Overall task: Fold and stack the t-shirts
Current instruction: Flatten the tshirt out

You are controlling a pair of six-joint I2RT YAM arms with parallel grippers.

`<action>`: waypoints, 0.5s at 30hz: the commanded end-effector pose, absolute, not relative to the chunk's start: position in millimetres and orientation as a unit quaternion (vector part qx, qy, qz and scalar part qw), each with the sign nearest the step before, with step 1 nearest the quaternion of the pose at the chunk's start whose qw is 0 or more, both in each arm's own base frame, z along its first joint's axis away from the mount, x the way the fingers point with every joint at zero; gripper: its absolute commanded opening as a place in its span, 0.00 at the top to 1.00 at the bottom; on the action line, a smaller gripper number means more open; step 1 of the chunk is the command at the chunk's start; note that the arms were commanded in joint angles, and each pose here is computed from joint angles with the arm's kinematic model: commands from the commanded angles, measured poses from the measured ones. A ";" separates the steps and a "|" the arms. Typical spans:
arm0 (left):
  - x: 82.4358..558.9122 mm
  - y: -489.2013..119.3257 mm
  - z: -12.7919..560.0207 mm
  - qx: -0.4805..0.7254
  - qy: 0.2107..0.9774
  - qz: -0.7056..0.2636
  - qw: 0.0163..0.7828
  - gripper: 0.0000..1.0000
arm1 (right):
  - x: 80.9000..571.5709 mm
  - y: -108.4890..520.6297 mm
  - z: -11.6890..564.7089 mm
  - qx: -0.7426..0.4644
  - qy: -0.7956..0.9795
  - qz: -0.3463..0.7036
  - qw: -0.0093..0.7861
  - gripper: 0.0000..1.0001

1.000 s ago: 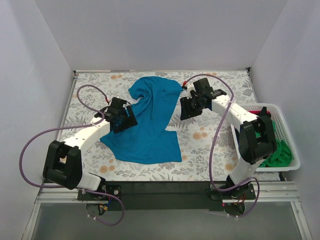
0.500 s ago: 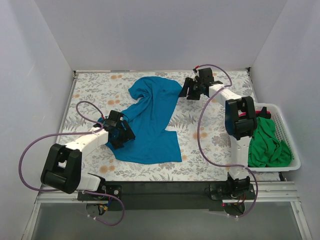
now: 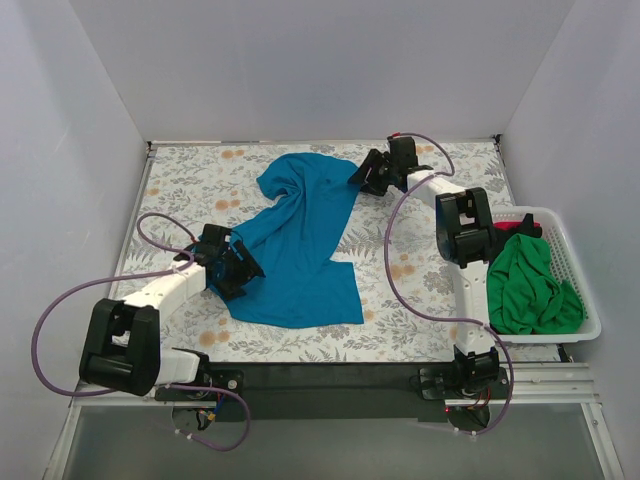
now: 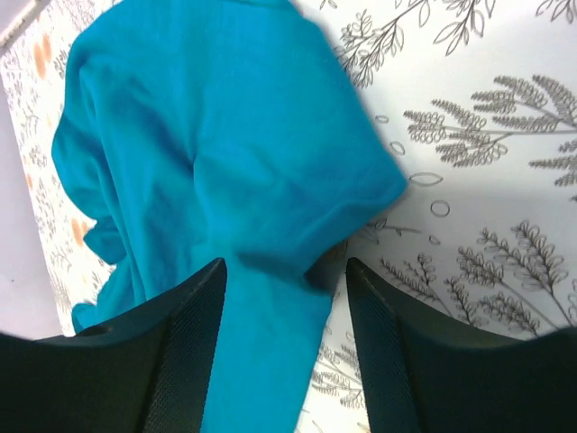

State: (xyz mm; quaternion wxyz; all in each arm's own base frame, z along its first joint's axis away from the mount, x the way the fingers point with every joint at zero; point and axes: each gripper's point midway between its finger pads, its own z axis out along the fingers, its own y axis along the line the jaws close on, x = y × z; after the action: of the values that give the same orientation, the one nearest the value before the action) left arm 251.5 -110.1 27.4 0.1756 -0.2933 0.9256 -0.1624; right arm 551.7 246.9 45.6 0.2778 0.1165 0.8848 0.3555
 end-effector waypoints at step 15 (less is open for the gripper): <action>289.8 -28.5 -25.1 -0.302 0.944 0.004 0.129 0.34 | 458.7 191.0 33.4 0.154 0.901 0.307 0.266 0.99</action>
State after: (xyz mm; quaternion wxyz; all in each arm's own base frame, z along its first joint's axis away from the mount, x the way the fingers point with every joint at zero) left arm 289.9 -73.9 19.9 0.1420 -0.3241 0.9275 -0.1208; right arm 493.7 209.8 26.4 0.2625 0.1630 0.8914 0.3314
